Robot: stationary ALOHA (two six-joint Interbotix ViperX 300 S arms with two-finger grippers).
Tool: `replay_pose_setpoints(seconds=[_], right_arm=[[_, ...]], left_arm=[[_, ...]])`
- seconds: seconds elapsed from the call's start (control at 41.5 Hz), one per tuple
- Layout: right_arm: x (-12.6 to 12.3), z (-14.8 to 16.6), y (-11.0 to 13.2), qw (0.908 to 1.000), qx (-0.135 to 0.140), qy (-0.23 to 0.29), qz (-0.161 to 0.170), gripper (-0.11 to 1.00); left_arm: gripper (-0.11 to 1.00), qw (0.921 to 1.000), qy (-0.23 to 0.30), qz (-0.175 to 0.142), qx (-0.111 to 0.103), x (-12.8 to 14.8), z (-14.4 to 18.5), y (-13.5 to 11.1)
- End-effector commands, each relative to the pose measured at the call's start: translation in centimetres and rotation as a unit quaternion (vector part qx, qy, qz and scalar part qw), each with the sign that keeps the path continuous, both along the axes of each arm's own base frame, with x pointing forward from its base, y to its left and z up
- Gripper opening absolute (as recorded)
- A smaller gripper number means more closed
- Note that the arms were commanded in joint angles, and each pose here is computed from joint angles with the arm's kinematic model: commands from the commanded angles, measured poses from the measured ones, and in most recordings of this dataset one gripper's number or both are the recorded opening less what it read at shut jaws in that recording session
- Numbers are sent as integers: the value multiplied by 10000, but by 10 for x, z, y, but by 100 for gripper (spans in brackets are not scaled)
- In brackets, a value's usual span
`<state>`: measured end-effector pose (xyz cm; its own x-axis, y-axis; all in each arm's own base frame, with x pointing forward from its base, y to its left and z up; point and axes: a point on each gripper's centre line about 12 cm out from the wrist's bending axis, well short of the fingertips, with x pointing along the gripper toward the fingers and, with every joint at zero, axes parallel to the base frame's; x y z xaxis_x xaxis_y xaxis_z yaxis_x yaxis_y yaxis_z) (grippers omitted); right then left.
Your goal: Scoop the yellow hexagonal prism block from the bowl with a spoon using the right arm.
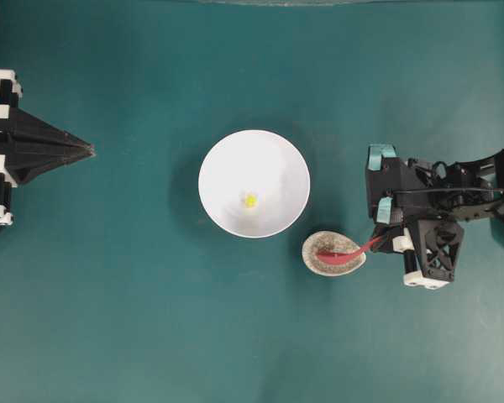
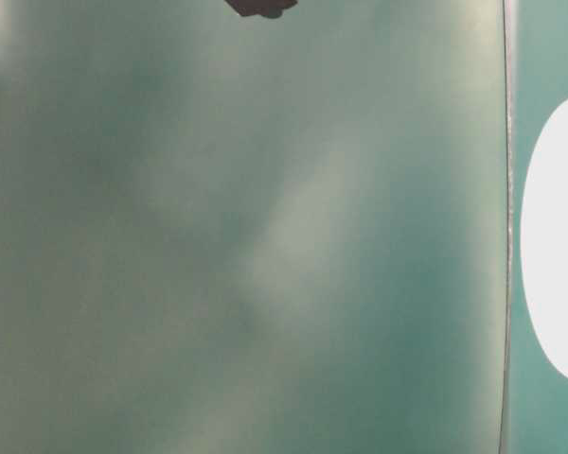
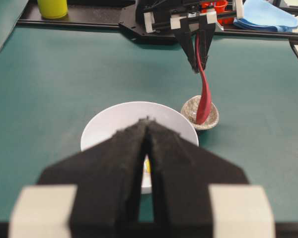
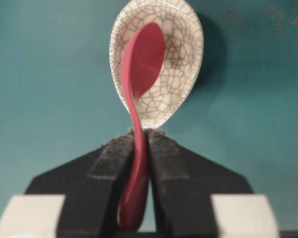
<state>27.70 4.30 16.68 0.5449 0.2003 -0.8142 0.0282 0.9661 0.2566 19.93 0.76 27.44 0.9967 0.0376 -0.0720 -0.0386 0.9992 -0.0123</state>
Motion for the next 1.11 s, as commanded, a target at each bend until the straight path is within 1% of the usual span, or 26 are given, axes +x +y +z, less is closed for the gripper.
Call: replay_pose_setpoints(seconds=[0.0, 0.169, 0.313, 0.482, 0.603, 0.723, 0.868, 1.037, 1.085], right_arm=[[3, 7, 1, 9999, 20, -120, 2, 23], [3, 7, 1, 9999, 13, -127, -3, 41], [3, 7, 0, 9999, 10, -149, -11, 51], [4, 9, 0, 9996, -9, -293, -52, 53], [7, 15, -3, 9973, -61, -703, -182, 53], [9, 21, -6, 9912, -106, -1269, -367, 53], [4, 19, -7, 9787, -10, -1899, -774, 53], [-6, 10, 3, 9681, 18, -2350, -871, 53], [-9, 7, 5, 9653, 53, -2434, -947, 53]], left_arm=[[1, 9999, -123, 7, 5, 2, 9, 0], [1, 9999, -122, 6, 12, 2, 9, 0], [1, 9999, -122, 6, 12, 2, 9, 0], [1, 9999, -115, 6, 12, 3, 8, 0], [1, 9999, -115, 8, -3, 3, 8, 0], [1, 9999, -115, 8, -3, 3, 8, 0], [1, 9999, -123, 6, 5, 2, 9, 0], [1, 9999, -138, 7, -2, 2, 9, 0], [1, 9999, -154, 7, -2, 2, 10, 0]])
